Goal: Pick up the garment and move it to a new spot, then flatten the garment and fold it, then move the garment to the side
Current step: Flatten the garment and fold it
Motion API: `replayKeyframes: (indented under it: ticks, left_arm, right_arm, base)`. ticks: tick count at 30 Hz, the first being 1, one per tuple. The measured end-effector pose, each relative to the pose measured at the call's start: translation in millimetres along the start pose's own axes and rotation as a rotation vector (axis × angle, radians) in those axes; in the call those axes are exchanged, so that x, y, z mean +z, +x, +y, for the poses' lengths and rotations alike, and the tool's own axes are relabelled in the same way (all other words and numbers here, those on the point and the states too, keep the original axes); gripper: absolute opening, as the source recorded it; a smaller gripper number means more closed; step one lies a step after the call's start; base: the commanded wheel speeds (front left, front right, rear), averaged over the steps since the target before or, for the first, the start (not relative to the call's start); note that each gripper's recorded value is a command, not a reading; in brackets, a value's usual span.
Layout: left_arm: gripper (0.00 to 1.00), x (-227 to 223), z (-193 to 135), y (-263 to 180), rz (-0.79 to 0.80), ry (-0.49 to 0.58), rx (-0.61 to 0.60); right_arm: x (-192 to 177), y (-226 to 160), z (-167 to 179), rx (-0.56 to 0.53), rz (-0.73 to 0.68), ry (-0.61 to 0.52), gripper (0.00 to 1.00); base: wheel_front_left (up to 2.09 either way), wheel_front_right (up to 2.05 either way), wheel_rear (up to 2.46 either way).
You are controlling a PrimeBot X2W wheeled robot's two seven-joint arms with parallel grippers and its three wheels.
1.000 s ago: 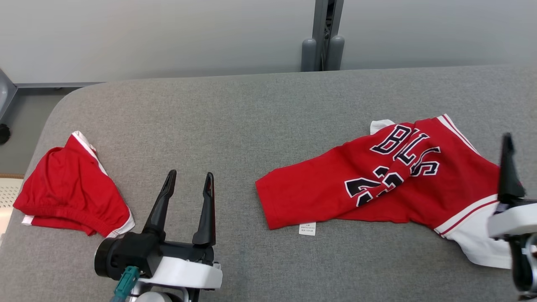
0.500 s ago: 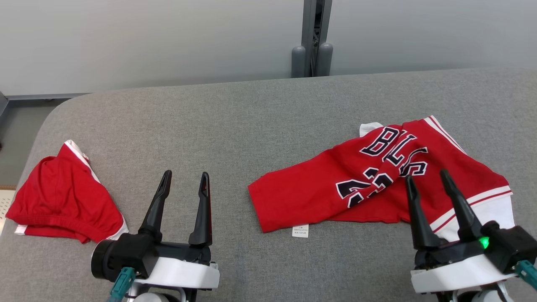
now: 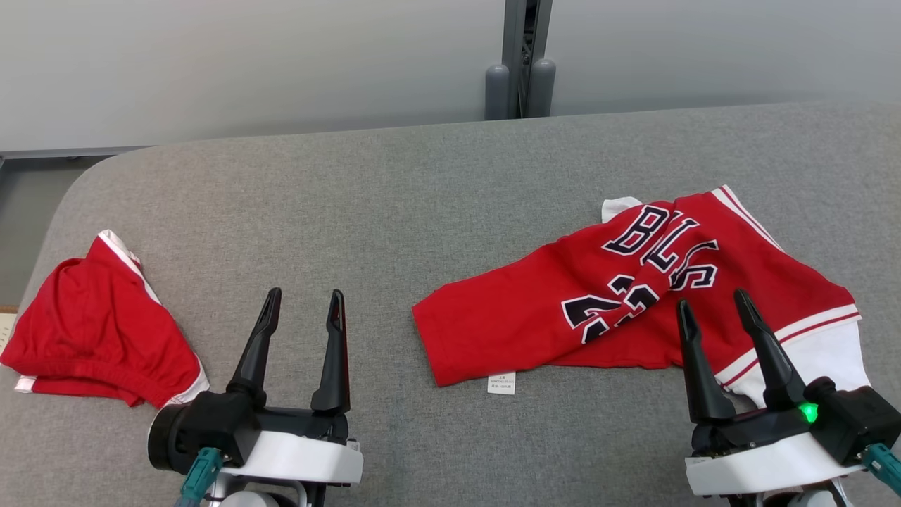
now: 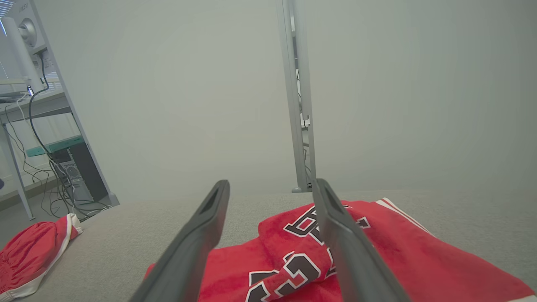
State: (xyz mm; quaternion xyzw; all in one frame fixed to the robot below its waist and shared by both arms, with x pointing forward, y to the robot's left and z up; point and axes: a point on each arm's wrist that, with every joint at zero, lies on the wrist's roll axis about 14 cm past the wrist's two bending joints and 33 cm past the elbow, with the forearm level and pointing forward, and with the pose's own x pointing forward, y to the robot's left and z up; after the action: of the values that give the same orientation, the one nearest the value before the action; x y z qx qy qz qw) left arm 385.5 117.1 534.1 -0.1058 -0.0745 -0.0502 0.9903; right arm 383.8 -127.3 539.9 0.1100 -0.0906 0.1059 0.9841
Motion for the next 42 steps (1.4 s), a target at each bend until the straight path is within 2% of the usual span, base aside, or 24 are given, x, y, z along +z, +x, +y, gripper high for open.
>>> replayKeyframes:
  ticks: [3,8,13,17,24,33,34,35,36,42]
  left_arm:
    - [1.00,-16,-1,-1,0.049,-0.011,-0.011]
    - [1.00,-85,-13,-11,0.267,-0.011,-0.096]
    - [1.00,-121,-17,12,0.386,0.004,-0.161]
    - [1.00,-138,-27,36,0.462,-0.006,-0.215]
    - [1.00,-169,-45,53,0.627,-0.049,-0.283]
    - [1.00,-190,-65,49,0.767,-0.103,-0.341]
    - [0.94,-191,-67,50,0.768,-0.105,-0.345]
    - [0.41,-191,-67,50,0.769,-0.109,-0.346]
    - [0.00,-192,-67,50,0.771,-0.109,-0.348]
    - [0.00,-187,-68,55,0.730,-0.113,-0.354]
  right_arm:
    - [1,3,-2,-0.004,-0.007,-0.002,1.00]
    - [-6,5,-9,-0.020,0.012,-0.011,1.00]
    - [-12,9,-18,-0.042,0.026,-0.015,1.00]
    - [-18,12,-26,-0.062,0.039,-0.018,1.00]
    - [-28,12,-40,-0.099,0.067,-0.025,1.00]
    - [-37,12,-48,-0.119,0.093,-0.022,1.00]
    - [-38,12,-48,-0.119,0.094,-0.023,1.00]
    - [-38,13,-48,-0.117,0.092,-0.024,1.00]
    - [-38,15,-48,-0.116,0.090,-0.025,1.00]
    - [-38,15,-47,-0.112,0.092,-0.030,1.00]
  base:
    - [0.00,0.00,0.00]
    - [0.00,0.00,0.00]
    - [0.00,0.00,0.00]
    - [0.00,0.00,0.00]
    - [0.00,0.00,0.00]
    - [0.00,0.00,0.00]
    - [0.00,0.00,0.00]
    - [0.00,0.00,0.00]
    - [0.00,0.00,0.00]
    - [0.00,0.00,0.00]
